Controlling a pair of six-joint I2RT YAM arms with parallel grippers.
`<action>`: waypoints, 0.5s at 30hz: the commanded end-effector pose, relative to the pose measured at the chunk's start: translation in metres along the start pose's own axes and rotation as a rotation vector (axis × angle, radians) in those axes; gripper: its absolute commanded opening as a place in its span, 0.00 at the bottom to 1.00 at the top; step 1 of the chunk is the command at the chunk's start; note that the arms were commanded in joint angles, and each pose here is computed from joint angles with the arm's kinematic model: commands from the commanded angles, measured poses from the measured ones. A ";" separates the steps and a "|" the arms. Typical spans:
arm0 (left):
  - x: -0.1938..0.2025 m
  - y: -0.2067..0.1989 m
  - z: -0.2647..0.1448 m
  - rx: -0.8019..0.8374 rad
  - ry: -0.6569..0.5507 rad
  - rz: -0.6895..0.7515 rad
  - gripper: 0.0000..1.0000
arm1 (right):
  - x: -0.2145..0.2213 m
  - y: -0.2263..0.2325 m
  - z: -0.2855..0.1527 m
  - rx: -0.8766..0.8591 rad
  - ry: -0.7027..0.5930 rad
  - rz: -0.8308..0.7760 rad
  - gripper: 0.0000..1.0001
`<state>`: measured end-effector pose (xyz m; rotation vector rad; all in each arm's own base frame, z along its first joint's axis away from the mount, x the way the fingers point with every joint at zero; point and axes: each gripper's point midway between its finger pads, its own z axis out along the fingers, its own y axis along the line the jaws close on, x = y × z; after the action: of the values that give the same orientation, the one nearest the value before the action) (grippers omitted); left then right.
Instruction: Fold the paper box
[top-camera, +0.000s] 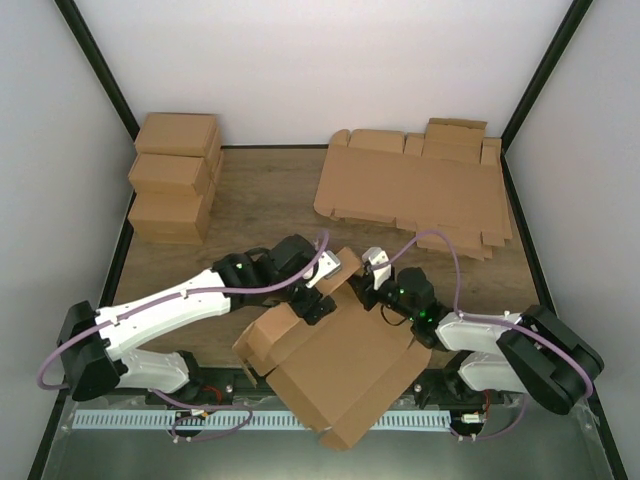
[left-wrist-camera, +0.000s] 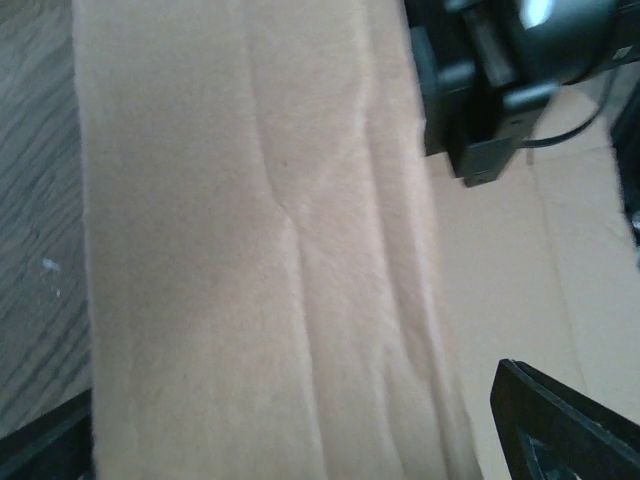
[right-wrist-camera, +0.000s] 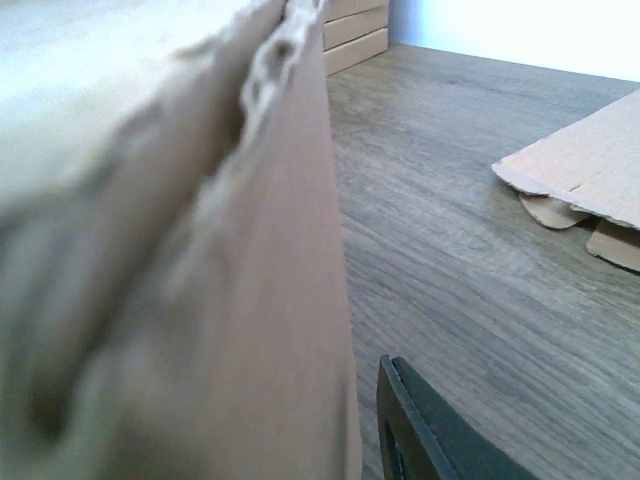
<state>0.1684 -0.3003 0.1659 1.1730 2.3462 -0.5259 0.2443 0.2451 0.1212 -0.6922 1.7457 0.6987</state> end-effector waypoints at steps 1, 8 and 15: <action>-0.037 -0.019 -0.026 0.104 -0.155 -0.050 0.96 | -0.017 -0.010 -0.001 0.067 -0.070 -0.021 0.30; -0.068 -0.006 -0.042 0.189 -0.259 -0.163 0.98 | -0.016 -0.010 -0.002 0.071 -0.073 -0.021 0.23; -0.081 0.026 -0.057 0.195 -0.336 -0.286 1.00 | -0.013 -0.008 -0.002 0.058 -0.073 -0.036 0.22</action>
<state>0.2107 -0.3073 0.2225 0.8377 2.2883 -0.8752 0.2514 0.2377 0.1250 -0.6433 1.7277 0.6490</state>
